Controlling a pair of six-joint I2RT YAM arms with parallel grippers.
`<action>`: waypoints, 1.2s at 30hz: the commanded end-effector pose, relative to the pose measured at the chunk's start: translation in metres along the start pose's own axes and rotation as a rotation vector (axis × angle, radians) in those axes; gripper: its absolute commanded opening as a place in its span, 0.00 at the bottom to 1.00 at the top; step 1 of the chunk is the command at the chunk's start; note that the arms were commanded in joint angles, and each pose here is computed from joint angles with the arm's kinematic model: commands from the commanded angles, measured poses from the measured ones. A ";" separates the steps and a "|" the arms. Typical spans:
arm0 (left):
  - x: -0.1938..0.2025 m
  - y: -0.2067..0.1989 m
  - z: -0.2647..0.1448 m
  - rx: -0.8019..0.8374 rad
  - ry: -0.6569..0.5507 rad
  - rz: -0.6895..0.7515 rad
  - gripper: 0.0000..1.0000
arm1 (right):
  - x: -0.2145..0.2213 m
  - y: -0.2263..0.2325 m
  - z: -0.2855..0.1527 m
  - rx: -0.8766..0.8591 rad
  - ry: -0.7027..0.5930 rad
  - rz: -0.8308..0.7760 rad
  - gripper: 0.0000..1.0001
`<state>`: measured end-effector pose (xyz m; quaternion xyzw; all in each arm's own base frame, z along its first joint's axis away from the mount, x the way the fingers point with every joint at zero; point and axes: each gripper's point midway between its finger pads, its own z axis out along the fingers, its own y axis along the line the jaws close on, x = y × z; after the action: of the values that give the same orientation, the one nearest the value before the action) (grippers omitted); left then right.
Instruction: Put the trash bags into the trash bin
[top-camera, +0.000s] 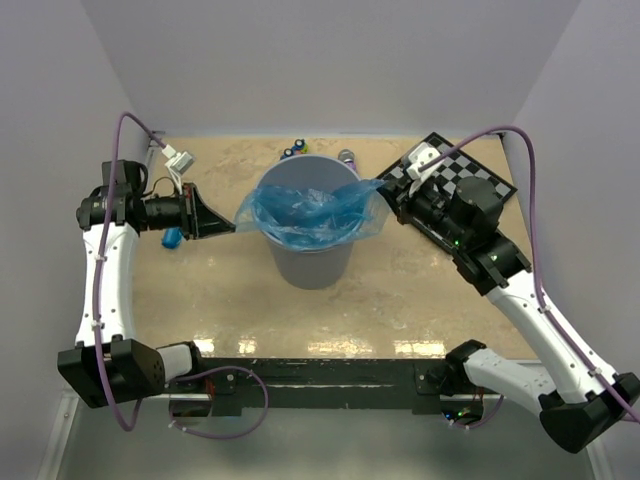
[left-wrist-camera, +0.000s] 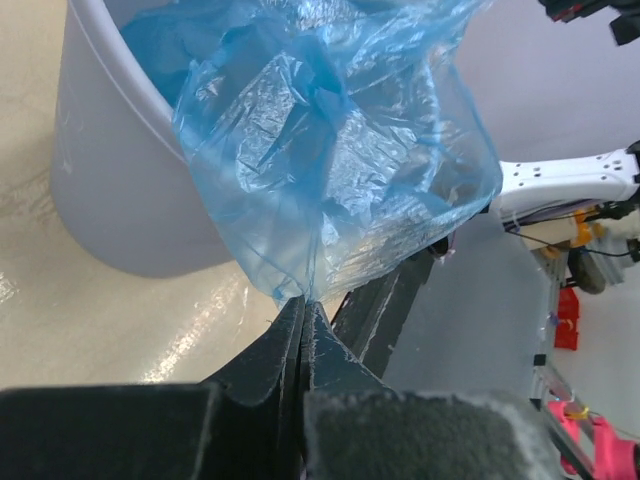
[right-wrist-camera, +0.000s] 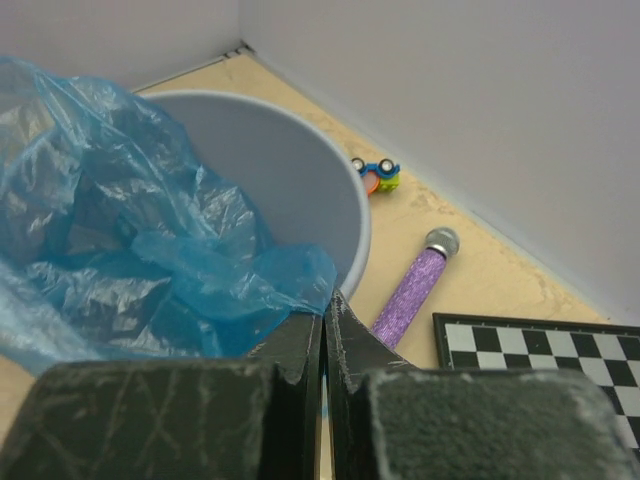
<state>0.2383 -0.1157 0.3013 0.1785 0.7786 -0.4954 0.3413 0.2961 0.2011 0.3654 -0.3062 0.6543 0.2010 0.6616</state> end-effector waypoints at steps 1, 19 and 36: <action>0.025 0.002 -0.004 -0.023 0.034 0.085 0.00 | 0.013 0.013 -0.015 -0.059 0.033 -0.013 0.00; 0.041 0.105 -0.005 -0.407 0.071 -0.061 0.00 | 0.073 -0.018 -0.010 0.133 0.129 -0.037 0.00; 0.045 0.020 0.006 0.061 0.036 0.043 0.57 | 0.055 -0.007 -0.003 0.043 0.118 -0.057 0.02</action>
<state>0.2419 -0.1010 0.2469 0.1968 0.8063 -0.4417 0.3408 0.2991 0.1837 0.2777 -0.3207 0.7158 0.1451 0.6031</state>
